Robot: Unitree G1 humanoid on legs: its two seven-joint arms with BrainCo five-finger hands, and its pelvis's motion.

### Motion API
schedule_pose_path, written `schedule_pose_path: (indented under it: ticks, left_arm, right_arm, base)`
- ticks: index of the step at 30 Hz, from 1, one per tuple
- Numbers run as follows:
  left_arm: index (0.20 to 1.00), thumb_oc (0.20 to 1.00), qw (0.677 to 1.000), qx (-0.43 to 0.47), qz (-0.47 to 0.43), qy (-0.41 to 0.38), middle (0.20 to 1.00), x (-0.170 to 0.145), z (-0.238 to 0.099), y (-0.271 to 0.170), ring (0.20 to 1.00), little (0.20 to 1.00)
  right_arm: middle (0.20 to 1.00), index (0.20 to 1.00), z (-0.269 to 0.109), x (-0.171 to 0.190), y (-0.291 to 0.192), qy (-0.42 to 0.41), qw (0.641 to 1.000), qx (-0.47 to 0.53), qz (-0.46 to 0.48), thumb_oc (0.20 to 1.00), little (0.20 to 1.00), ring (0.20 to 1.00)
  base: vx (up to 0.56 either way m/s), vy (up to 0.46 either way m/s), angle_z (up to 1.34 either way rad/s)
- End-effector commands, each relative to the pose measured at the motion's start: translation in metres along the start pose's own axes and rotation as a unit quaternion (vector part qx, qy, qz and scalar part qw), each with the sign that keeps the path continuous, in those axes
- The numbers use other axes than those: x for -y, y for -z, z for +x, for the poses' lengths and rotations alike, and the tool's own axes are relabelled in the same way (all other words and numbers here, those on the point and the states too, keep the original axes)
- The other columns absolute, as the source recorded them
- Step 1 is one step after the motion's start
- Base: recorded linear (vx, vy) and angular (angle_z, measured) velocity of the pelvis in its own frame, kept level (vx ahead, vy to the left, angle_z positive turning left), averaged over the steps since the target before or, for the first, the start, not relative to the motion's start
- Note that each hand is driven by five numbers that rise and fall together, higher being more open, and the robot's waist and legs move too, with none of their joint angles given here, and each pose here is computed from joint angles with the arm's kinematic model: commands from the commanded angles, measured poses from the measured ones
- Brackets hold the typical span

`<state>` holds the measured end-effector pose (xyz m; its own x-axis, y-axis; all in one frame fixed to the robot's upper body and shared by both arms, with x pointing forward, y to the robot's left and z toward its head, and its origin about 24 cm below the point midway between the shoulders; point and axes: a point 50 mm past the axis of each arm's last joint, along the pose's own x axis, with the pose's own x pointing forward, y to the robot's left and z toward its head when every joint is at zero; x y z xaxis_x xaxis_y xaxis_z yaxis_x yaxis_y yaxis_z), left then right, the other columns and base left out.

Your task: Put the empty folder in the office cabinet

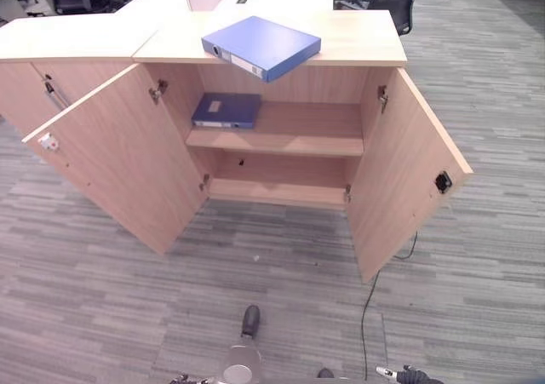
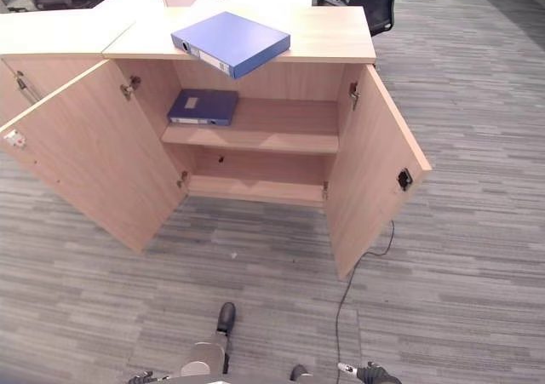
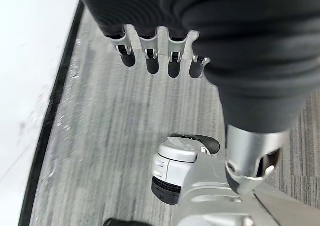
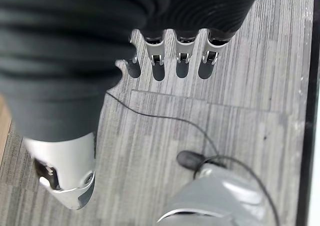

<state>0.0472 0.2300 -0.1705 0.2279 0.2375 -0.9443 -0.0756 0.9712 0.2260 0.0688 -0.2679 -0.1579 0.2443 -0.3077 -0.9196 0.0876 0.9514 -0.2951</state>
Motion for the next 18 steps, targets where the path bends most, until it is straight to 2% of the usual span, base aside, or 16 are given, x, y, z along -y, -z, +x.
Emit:
schedule_pose_path:
  ticks: [1,13,16,18]
  left_arm:
    - [1.000,1.000,0.999,0.009,-0.037,-0.018,1.000,-0.007,0.000,-0.003,1.000,1.000]
    - [1.000,1.000,0.999,0.043,0.024,-0.019,1.000,-0.016,0.003,-0.031,1.000,1.000]
    - [1.000,1.000,0.999,0.039,0.014,-0.021,1.000,-0.019,0.002,-0.028,1.000,1.000]
    - [1.000,1.000,0.999,0.033,-0.028,-0.029,1.000,-0.024,0.002,-0.024,1.000,1.000]
  right_arm:
    - [1.000,1.000,0.000,-0.001,-0.004,-0.002,0.998,0.004,0.066,1.000,1.000,1.000]
    - [1.000,1.000,0.001,-0.014,-0.021,-0.026,0.996,0.025,0.081,1.000,1.000,1.000]
    - [1.000,1.000,0.001,-0.015,-0.024,-0.027,0.996,0.030,0.078,1.000,1.000,1.000]
    - [1.000,1.000,0.001,-0.021,-0.029,-0.036,0.994,0.038,0.095,1.000,1.000,1.000]
  base:
    - [0.22,0.320,-0.51]
    - [0.15,0.356,-0.07]
    - [0.14,0.243,-0.01]
    - [0.23,0.304,-0.28]
